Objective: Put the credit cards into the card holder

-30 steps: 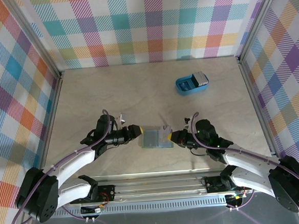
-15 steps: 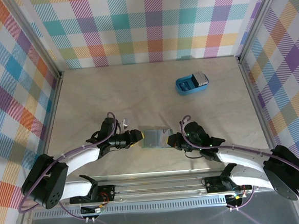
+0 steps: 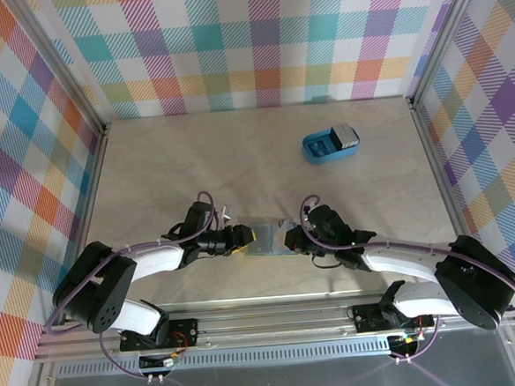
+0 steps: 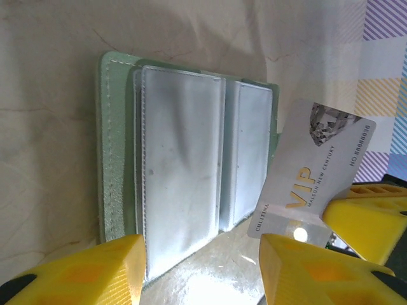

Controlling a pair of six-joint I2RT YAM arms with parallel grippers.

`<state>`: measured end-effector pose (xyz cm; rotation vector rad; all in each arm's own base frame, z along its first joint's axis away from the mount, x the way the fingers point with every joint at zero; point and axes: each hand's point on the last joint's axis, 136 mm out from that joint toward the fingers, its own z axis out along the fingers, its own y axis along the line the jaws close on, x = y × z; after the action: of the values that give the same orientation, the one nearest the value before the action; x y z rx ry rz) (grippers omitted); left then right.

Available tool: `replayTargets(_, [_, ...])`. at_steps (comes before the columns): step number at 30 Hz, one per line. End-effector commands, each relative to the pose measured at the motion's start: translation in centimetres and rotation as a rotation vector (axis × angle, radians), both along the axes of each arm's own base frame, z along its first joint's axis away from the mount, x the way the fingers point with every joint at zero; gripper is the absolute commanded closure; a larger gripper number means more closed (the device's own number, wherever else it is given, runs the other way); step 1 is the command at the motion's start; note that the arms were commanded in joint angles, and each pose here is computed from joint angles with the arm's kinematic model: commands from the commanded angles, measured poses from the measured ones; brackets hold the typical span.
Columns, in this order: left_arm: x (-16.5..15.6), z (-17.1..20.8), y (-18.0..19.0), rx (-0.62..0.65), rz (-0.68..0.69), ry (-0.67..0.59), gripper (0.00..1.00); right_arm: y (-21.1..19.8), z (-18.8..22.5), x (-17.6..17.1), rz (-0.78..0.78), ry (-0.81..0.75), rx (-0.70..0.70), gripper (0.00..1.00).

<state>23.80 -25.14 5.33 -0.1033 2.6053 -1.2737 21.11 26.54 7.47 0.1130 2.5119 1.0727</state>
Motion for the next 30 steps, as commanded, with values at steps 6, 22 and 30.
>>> replayTargets(6, [0.9, 0.1, -0.7, 0.015, -0.004, -0.048, 0.52, 1.2, 0.4, 0.7, 0.034, -0.020, -0.011, 1.00])
replayTargets(22, [0.2, -0.2, -0.4, 0.079, 0.027, -0.030, 0.53, 1.5, -0.8, 0.8, 0.115, -0.038, -0.044, 1.00])
replayTargets(30, [0.2, -0.5, -0.2, 0.113, 0.036, -0.022, 0.54, 1.4, -1.3, 1.0, 0.086, 0.009, -0.043, 1.00])
